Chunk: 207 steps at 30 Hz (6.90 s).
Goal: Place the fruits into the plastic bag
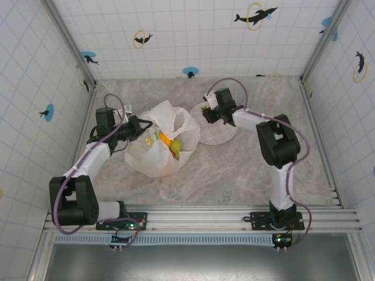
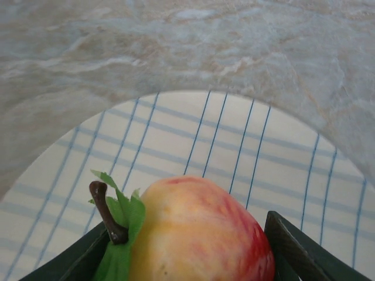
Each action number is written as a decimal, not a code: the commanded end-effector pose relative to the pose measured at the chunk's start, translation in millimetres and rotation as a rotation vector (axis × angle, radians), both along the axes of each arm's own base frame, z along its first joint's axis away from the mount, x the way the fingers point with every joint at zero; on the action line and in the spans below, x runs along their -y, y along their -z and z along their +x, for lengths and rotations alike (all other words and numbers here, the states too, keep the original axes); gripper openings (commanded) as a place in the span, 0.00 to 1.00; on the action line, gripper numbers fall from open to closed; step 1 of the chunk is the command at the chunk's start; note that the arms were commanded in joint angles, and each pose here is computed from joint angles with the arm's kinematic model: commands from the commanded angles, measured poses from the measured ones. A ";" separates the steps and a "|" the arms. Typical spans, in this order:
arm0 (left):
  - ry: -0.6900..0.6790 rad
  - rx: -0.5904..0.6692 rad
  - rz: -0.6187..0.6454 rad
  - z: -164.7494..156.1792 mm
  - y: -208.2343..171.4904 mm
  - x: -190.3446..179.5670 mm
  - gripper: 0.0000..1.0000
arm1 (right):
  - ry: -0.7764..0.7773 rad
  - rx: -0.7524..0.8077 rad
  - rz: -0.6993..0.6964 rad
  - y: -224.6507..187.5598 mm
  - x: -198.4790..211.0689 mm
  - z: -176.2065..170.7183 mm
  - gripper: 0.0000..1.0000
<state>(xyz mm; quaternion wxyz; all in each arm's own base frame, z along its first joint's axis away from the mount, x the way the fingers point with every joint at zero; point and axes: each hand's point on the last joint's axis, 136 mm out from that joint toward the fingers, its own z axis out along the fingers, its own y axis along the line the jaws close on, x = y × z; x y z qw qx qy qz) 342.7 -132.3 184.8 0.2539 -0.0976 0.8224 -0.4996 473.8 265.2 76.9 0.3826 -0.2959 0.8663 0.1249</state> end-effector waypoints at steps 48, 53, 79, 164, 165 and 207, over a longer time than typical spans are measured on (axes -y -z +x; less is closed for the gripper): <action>0.021 0.044 -0.028 -1.3 -16.5 2.0 0.00 | -0.111 0.105 0.252 -24.9 -180.3 -83.6 0.56; 0.021 0.041 -0.030 -1.6 -15.7 1.9 0.00 | -0.103 0.073 0.300 -24.8 -178.9 -83.8 0.67; 0.014 0.030 -0.025 0.3 -12.6 0.8 0.00 | -0.181 0.019 0.386 -78.4 -105.2 -161.5 0.78; -0.145 0.225 -0.064 23.1 -122.5 -28.8 0.00 | -0.149 -0.096 0.713 -193.2 -101.0 -183.5 0.00; -0.151 0.219 -0.065 24.5 -121.3 -30.4 0.00 | -0.160 -0.086 0.722 -202.2 -103.9 -184.4 0.00; -0.305 0.118 0.043 79.5 -93.0 -66.0 0.00 | -0.010 0.000 0.607 -220.4 -112.0 -98.8 0.00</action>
